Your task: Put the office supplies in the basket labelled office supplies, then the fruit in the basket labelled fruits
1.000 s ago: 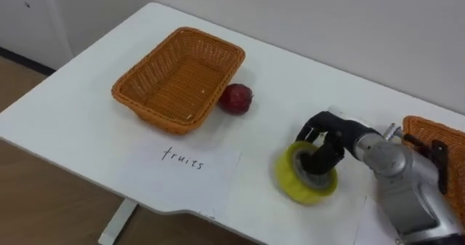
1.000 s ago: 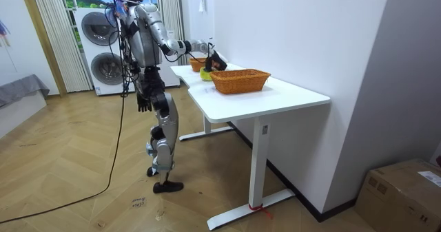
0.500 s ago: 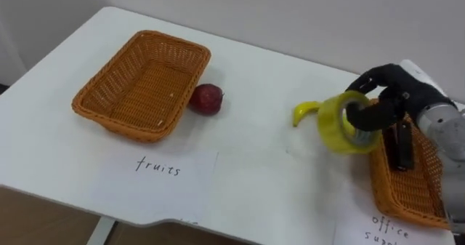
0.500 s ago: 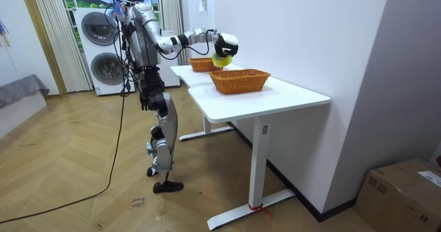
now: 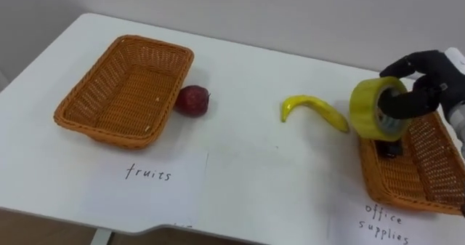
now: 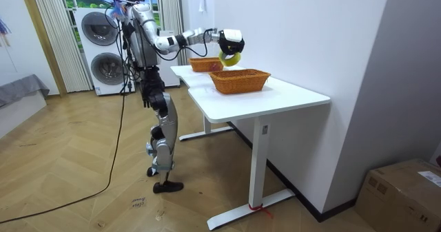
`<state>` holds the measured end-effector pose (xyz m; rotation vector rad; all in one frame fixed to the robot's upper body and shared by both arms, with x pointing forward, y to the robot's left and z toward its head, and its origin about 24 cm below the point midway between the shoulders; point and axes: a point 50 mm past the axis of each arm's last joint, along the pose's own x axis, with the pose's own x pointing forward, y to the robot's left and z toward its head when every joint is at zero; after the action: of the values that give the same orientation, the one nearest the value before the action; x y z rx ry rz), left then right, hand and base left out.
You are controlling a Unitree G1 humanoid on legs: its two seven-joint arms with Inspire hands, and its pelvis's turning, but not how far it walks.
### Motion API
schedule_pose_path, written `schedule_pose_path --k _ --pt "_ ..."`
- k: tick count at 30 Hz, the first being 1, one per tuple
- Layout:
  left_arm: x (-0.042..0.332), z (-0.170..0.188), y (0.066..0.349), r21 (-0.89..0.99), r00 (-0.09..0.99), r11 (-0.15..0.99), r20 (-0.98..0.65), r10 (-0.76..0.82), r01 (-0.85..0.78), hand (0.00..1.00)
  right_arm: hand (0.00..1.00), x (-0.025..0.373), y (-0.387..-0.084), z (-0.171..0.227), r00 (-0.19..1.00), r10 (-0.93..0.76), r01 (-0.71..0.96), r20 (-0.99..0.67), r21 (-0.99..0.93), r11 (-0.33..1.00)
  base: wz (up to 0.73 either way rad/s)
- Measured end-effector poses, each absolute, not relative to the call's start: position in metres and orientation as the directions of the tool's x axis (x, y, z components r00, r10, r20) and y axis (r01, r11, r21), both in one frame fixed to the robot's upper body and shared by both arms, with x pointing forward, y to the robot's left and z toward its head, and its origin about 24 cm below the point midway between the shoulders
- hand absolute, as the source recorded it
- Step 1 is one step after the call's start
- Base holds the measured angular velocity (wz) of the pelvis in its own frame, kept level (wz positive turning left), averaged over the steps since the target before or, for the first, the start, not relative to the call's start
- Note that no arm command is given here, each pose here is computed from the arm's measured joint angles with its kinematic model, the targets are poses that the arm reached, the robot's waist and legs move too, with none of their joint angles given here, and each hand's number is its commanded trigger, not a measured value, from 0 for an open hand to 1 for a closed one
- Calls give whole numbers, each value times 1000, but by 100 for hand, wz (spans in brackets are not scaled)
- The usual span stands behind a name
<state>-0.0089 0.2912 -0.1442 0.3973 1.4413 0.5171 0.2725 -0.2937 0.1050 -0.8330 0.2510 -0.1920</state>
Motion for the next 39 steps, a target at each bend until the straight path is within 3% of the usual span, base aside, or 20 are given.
schedule_pose_path --k 17,39 --pt "4 -145 288 503 96 843 -845 526 -191 0 100 270 -315 87 927 -305 80 -218 -680 729 -1" --pt "9 -144 289 481 118 846 -849 515 -229 0 100 270 -315 83 924 -280 37 -259 -670 742 -2"
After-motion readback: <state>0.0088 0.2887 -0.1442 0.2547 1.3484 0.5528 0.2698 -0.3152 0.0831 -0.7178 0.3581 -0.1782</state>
